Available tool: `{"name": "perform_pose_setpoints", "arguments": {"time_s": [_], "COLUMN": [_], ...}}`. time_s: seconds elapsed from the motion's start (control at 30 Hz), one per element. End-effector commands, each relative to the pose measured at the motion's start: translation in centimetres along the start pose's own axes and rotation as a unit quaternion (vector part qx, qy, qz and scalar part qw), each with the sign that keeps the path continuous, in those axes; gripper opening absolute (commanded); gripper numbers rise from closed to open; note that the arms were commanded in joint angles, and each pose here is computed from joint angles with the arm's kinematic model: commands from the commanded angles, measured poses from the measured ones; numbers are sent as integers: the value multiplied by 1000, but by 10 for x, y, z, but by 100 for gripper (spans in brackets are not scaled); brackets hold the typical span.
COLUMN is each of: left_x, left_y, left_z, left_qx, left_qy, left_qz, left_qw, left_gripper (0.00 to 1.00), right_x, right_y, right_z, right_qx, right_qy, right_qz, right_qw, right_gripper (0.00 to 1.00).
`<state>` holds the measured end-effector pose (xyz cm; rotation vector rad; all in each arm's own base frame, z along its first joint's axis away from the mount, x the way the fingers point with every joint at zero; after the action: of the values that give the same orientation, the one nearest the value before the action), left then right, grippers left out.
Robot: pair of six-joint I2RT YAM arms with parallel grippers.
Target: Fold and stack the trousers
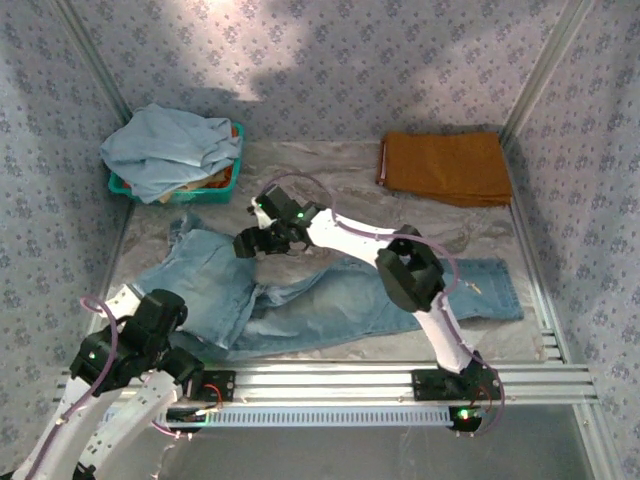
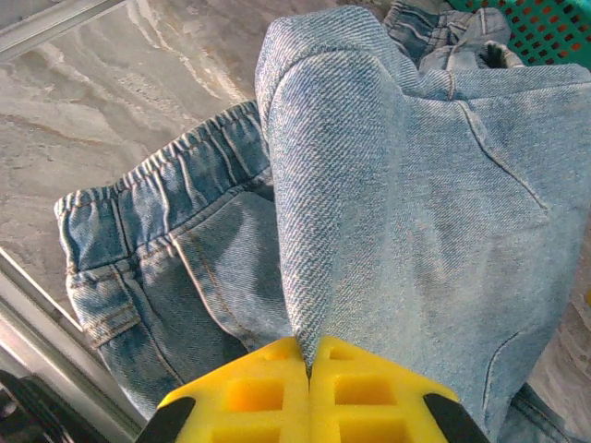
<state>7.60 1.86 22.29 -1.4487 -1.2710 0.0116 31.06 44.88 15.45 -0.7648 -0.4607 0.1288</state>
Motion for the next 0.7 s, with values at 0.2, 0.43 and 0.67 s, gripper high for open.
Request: {"name": "perform_pose_setpoints", "arguments": {"time_s": [0.2,0.43,0.67], "left_x": [4,4,4], "left_y": [-3,-2,1], "left_z": [11,4,-7], "left_qx": [8,1,-5], "left_qy": [-6,0,11], "left_qz": [-22,-21,-16], "left_qw": [1000,1000,1000], "left_gripper": [0,0,0], "right_x": [-17,-2,12], "right_y": [45,8,-38], "right_z": [1,13,28], "right_qx": [16,-28,-79], "right_qy": [3,-18,-42], "right_qz": [81,29,-33], "right_qw": [997,999,995], "right_gripper": [54,0,0]}}
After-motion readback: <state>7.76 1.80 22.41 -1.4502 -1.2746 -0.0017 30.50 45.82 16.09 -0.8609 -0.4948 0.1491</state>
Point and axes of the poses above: each hand's point on the last joint's axis, 136 mm out from that joint toward the fingers, its own y axis out along the fingers, its own z axis along the line the jaws close on, x = y × z, the point moved 7 cm from there along -y, back along the fingers, and after that the axes turned 2 degrees about y, right-handed, at the moved point
